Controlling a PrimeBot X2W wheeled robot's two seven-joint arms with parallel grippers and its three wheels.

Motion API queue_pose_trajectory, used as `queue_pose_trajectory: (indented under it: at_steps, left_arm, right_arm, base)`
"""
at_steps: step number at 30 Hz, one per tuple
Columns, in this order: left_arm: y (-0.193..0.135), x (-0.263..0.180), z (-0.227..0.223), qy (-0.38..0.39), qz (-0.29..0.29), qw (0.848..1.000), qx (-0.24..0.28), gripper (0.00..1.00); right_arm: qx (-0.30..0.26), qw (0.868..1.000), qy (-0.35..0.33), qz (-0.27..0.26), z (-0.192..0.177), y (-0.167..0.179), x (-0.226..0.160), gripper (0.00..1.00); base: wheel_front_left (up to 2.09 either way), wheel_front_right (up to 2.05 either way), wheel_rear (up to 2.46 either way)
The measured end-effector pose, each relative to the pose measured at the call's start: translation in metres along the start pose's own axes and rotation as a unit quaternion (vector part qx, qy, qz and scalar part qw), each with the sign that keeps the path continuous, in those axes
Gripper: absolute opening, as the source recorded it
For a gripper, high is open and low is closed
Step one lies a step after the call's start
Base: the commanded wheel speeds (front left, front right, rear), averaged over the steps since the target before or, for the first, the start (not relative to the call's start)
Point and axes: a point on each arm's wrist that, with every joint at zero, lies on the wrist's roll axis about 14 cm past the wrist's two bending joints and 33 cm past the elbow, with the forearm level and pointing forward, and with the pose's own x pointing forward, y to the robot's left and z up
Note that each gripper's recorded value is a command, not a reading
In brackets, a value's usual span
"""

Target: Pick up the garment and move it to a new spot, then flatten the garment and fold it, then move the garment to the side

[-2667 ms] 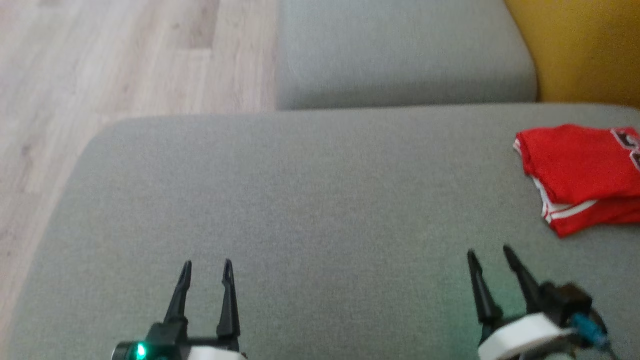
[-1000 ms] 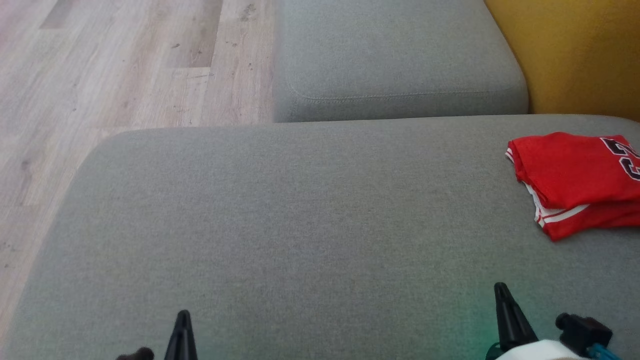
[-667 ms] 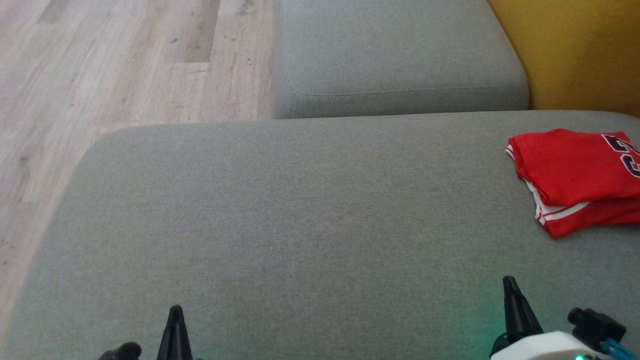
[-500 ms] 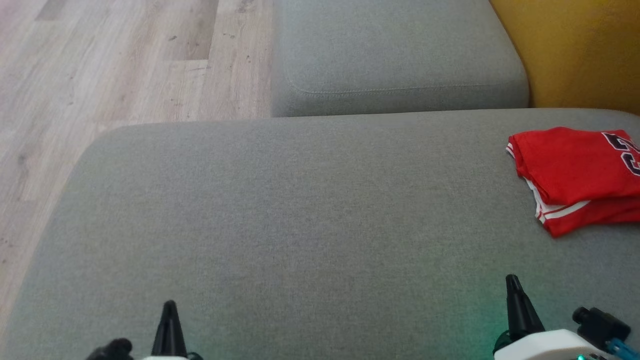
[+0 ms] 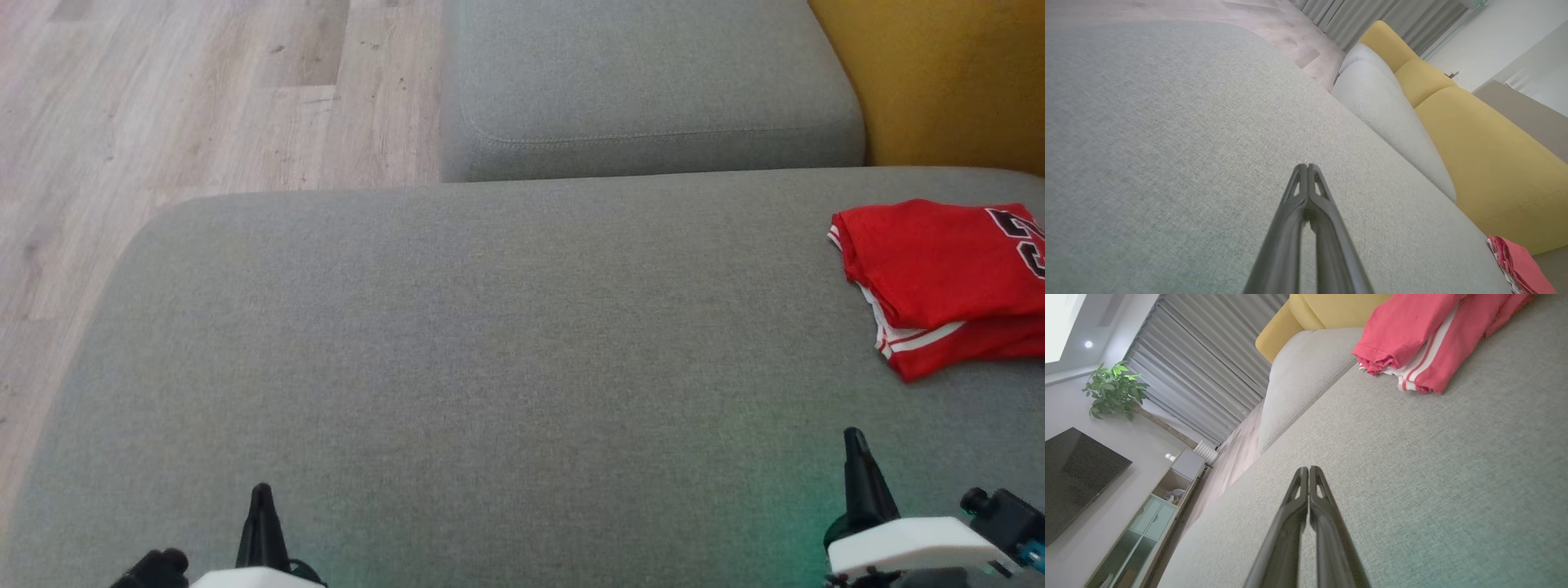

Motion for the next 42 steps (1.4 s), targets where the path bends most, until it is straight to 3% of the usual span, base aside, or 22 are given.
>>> queue_pose_trajectory:
  at_steps: [23,42]
  left_arm:
    - [-0.005,0.014,0.011,0.006,-0.012,0.991,-0.135,0.00]
    - [-0.011,0.026,0.027,0.001,-0.033,0.967,-0.251,0.00]
  right_arm:
    - [0.133,0.991,-0.012,-0.012,0.014,-0.005,0.011,0.00]
    - [0.246,0.969,-0.027,-0.010,0.030,-0.007,0.022,0.00]
  base:
    - [0.00,0.00,0.00]
    - [0.00,0.00,0.00]
